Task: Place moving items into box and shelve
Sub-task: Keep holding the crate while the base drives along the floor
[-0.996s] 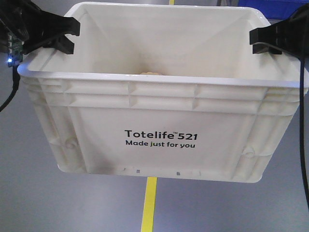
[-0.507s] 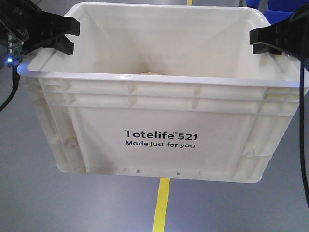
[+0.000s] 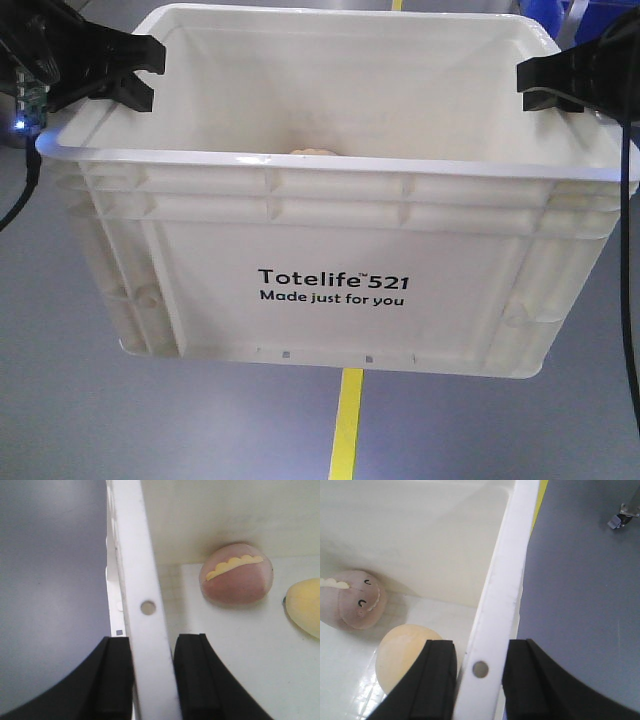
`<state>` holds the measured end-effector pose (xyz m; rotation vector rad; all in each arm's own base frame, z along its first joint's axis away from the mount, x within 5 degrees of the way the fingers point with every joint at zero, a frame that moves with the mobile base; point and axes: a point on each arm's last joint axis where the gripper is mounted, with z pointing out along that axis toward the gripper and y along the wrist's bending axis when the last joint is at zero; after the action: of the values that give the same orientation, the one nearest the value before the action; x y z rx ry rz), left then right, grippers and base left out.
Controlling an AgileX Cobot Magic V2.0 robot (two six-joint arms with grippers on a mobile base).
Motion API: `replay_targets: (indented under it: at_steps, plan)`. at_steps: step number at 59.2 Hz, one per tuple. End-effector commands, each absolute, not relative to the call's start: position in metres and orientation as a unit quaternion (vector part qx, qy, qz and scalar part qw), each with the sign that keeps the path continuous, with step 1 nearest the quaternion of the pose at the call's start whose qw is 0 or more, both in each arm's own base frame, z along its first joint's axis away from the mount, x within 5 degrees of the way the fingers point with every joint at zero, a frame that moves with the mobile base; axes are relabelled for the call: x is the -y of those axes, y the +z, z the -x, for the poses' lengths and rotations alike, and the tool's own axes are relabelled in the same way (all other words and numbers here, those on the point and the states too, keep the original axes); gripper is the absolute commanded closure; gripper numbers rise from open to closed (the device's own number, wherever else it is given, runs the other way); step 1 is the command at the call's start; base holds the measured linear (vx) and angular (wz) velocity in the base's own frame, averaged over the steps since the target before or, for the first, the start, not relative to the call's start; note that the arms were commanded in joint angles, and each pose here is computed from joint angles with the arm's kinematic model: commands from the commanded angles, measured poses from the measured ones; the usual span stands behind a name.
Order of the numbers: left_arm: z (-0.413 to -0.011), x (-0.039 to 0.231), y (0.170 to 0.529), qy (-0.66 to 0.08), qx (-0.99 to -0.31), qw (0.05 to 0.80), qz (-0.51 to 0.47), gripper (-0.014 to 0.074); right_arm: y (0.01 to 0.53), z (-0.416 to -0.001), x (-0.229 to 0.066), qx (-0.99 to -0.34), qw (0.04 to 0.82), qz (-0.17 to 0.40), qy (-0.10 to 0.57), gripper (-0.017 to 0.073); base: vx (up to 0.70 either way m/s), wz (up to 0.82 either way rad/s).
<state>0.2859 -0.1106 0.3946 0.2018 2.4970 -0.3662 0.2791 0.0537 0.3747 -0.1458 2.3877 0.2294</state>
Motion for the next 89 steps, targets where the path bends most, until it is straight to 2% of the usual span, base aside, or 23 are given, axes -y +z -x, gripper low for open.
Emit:
replay_targets:
  at_steps: [1, 89]
  plan:
    - [-0.2740, 0.1162, 0.4365, -0.207, -0.891, 0.396, -0.073, 0.0599, 0.4058, -0.2773, -0.0546, -0.887, 0.445, 0.039, 0.114, 0.0565, 0.38, -0.05]
    - [-0.2740, 0.1162, 0.4365, -0.206, -0.891, 0.397, -0.073, 0.0599, 0.4058, -0.2773, -0.0547, -0.887, 0.445, 0.038, 0.114, 0.0565, 0.43, -0.03]
